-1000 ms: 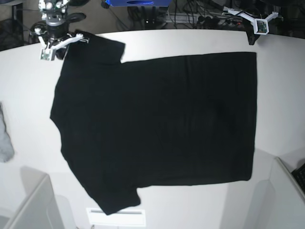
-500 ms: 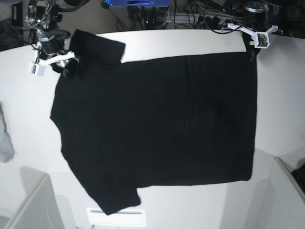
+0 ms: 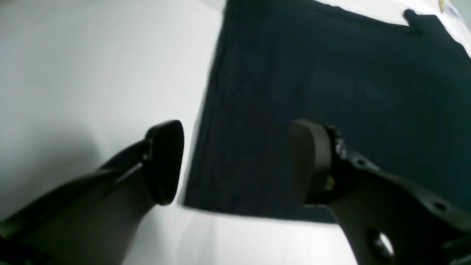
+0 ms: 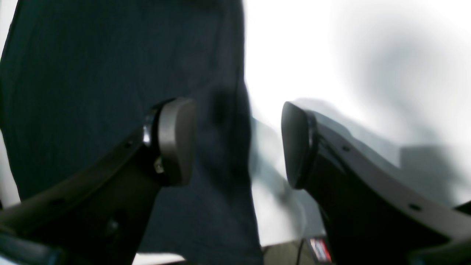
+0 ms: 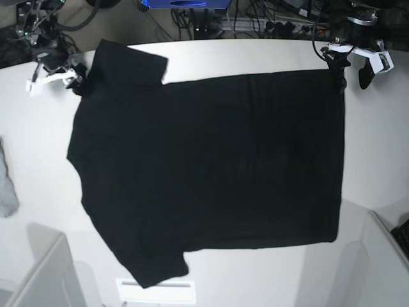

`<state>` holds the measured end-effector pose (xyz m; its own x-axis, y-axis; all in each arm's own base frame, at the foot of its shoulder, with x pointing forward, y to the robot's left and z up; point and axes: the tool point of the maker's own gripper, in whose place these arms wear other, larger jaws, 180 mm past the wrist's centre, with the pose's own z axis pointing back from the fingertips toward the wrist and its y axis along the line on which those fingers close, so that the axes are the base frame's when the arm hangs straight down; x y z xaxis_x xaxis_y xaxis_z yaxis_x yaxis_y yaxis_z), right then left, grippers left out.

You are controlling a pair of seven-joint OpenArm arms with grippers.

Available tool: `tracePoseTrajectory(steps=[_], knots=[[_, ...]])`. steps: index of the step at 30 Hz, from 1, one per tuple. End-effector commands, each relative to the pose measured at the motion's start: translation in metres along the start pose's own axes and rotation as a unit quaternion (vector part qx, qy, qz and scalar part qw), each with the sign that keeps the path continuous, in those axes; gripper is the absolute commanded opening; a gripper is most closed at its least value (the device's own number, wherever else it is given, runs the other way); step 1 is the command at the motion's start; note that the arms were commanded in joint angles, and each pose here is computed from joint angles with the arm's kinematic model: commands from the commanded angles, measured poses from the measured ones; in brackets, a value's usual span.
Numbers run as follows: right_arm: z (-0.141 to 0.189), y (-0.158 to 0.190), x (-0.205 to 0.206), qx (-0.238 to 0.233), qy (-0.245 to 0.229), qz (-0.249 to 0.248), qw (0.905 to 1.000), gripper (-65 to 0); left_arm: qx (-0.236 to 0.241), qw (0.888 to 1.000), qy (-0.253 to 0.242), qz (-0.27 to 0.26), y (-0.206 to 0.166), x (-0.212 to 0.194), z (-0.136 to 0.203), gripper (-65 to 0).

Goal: Fold the T-shirt properly
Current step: 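Lower both grippers to the shoulder corners at the collar edge, then close both grippers on the shirt's shoulder corners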

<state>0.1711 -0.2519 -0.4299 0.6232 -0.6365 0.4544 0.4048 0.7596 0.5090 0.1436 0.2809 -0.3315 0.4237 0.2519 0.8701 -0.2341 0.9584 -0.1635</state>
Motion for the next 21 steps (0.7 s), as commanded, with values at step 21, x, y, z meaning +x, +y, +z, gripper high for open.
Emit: tracePoseTrajectory(steps=[21], knots=[[-0.007, 0.007, -0.077, 0.036, 0.097, 0.013, 0.9946, -30.3, -0.008, 0.998, 0.070, 0.003, 0.027, 0.000, -0.005, -22.2]])
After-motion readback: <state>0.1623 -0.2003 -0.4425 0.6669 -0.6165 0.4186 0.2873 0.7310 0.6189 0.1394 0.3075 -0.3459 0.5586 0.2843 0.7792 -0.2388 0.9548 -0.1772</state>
